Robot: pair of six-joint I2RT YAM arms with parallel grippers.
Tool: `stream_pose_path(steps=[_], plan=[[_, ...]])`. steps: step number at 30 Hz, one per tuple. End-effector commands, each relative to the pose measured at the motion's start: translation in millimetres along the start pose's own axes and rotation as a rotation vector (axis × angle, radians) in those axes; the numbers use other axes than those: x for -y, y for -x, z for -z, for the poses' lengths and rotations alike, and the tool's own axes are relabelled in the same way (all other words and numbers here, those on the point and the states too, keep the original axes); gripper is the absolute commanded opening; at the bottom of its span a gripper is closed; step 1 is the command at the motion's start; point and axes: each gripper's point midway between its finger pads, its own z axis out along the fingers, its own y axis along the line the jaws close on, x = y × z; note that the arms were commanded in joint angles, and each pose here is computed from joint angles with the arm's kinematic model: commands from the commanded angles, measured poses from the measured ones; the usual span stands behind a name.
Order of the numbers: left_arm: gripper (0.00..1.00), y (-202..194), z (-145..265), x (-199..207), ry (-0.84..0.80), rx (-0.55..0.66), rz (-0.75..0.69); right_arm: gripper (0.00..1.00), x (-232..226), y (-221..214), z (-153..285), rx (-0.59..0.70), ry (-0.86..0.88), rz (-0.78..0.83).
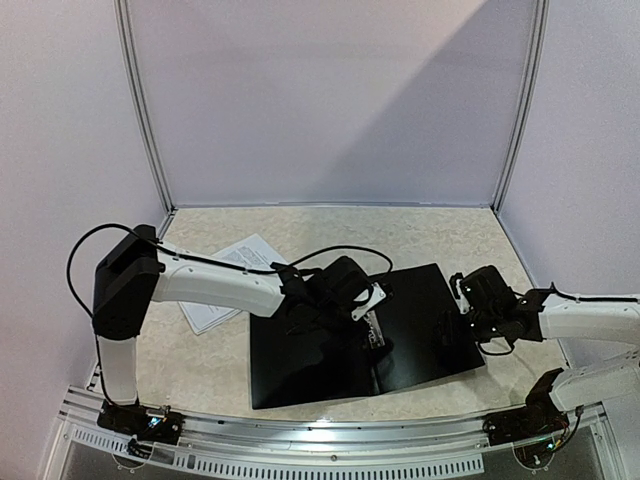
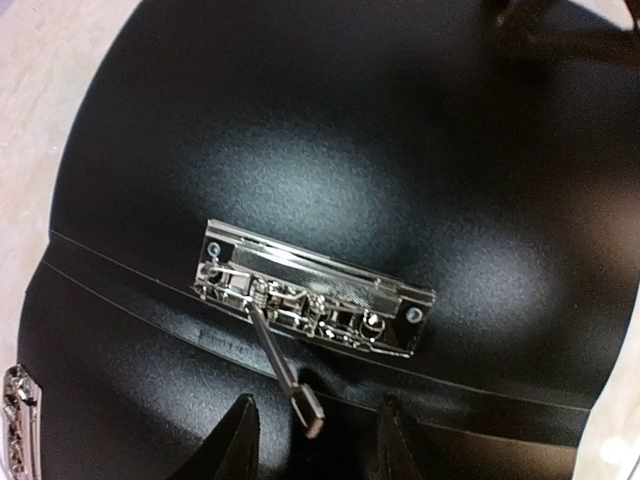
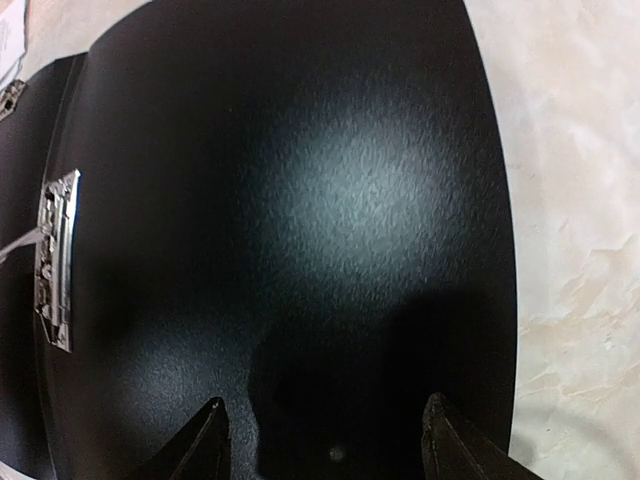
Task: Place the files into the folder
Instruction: Open the folder at the center of the board.
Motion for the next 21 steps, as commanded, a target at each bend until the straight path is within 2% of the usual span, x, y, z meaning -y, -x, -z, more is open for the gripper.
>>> stream_pose_path(steps=[1,8,21], plan=[[0.40,6,-9,-13,0.012,0.004,0.029,0.64,2,-16,-10,-0.026,0.026,-0.015],[0.38,22,-18,-29,-0.001,0.052,0.108,0.62,6,-42,-19,-0.093,0.044,-0.025],[0.37,31,-42,-81,0.057,0.024,0.182,0.57,10,-97,-23,-0.225,0.121,-0.119]])
